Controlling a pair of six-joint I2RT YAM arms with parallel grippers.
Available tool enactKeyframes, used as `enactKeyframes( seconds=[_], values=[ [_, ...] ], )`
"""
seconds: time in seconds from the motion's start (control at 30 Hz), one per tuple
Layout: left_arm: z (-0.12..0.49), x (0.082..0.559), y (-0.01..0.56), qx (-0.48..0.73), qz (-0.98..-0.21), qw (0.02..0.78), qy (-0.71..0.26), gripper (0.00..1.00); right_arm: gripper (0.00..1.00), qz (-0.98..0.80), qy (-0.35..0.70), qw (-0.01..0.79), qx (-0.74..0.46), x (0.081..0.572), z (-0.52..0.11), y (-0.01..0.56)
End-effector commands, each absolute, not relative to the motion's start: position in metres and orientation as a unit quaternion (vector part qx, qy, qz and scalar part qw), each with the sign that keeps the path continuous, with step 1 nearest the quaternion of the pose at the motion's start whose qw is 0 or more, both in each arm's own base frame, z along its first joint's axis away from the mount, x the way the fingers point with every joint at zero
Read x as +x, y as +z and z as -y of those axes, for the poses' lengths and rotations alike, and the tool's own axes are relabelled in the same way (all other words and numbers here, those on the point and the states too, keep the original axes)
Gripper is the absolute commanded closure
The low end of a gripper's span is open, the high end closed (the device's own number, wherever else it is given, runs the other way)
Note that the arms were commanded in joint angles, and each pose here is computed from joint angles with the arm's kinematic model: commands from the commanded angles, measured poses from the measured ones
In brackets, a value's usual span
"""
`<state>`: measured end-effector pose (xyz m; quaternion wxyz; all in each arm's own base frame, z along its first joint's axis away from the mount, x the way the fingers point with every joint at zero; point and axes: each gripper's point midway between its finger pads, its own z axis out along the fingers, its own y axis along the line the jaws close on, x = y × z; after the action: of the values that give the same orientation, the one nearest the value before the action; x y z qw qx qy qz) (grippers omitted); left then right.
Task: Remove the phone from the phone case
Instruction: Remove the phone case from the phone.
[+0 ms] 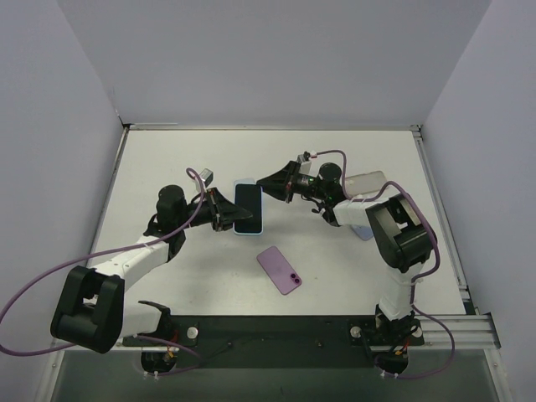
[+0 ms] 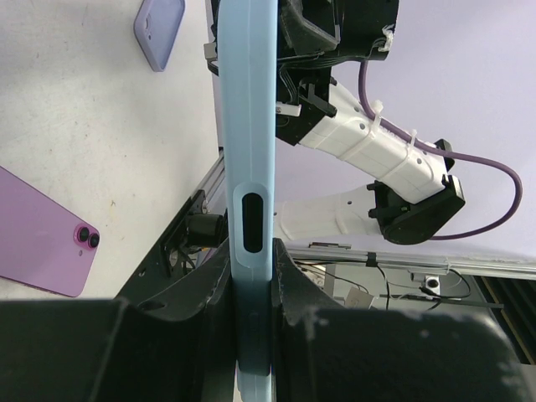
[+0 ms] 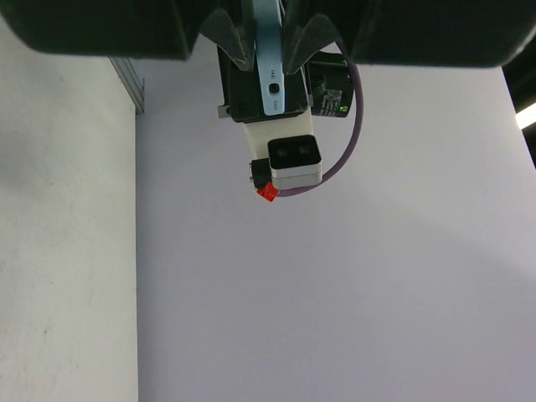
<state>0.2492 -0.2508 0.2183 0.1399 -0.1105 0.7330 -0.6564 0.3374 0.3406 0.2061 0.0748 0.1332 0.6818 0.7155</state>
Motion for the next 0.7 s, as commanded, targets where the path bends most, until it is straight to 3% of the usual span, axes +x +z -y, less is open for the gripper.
enactKeyframes(
  seconds=[0.0, 0.3, 0.67],
  values=[
    [0.252, 0.249, 0.249, -0.065, -0.706, 0.187, -0.680, 1.00, 0.89, -0.595, 0.788, 0.155, 0.035, 0.324, -0.334, 0.275],
    [0.252, 0.251, 0.250, -0.070, -0.706, 0.185, -0.680, 1.00, 0.80, -0.590, 0.793, 0.150, 0.024, 0.318, -0.336, 0.279],
    [0.253, 0.254, 0.252, -0.078, -0.702, 0.182, -0.684, 1.00, 0.81, -0.597, 0.788, 0.149, 0.011, 0.308, -0.340, 0.272]
  ],
)
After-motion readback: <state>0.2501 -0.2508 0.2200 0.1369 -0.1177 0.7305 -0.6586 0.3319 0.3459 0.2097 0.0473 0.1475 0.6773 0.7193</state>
